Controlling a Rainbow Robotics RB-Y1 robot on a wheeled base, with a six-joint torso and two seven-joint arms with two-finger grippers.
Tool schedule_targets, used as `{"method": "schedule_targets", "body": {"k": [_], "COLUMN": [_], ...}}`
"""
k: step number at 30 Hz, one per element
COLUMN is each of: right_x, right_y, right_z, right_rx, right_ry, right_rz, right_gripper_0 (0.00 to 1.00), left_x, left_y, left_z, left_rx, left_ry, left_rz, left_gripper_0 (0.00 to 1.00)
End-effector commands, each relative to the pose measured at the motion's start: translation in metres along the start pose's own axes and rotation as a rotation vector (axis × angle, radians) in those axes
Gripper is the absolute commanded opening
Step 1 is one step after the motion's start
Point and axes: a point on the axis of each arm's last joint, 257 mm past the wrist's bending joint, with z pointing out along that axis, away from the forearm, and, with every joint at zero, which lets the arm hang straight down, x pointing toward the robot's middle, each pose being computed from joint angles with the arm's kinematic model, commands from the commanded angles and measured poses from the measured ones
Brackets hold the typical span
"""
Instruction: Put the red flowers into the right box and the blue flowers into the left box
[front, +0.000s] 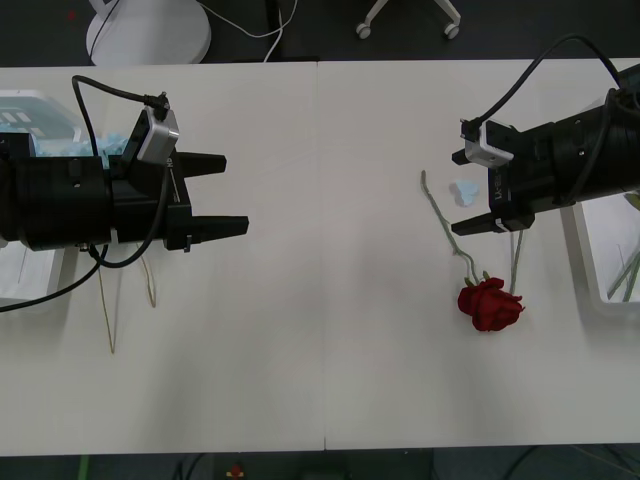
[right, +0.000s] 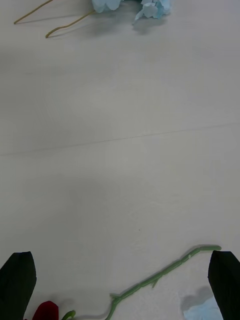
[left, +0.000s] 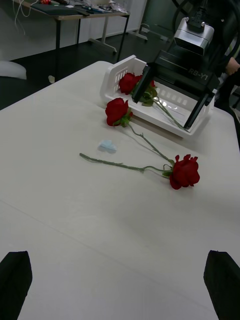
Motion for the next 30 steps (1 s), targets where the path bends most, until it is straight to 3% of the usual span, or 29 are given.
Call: {"method": "schedule_targets", "body": {"k": [1,2,8,13,18,24,30], "right_x": [0.015,0.019,0.009,0.026,0.066,0.126,0.169], "right_y": [0.002,-0.006,-0.017,-0.036,-0.068,-0.085,-0.064], "right_z": [-0.001,-0.011,-0.031,-0.037,-0.042,-0.049,-0.049], "right_rx": [-0.008,0.009,0.022,0.099,0.237,0.326,0.365], "right_ry": [0.031,0.052,0.042,0.09,0.15,0.285,0.434], "right_rz": [0.01,0.001,0.087,0.456,0.867,1.162,1.335], "right_gripper_0": [1.0,1.0,1.0,1.0,1.0,1.0,1.0], "left_x": [-0.018,-0.002,-0.014,-0.01,0.016,0.035,0.048], "left_y": [-0.003,-0.007,-0.004,0.013,0.043,0.071,0.082], "left_z": [0.0,0.001,-0.009,-0.022,-0.043,-0.07,-0.103], "left_rx": [0.013,0.02,0.022,-0.011,-0.061,-0.151,-0.302], "left_ry": [0.003,0.015,-0.01,0.01,0.075,0.176,0.283], "left_rz": [0.058,0.015,-0.027,-0.058,-0.233,-0.443,-0.733], "left_gripper_0": [1.0,1.0,1.0,1.0,1.0,1.0,1.0]}}
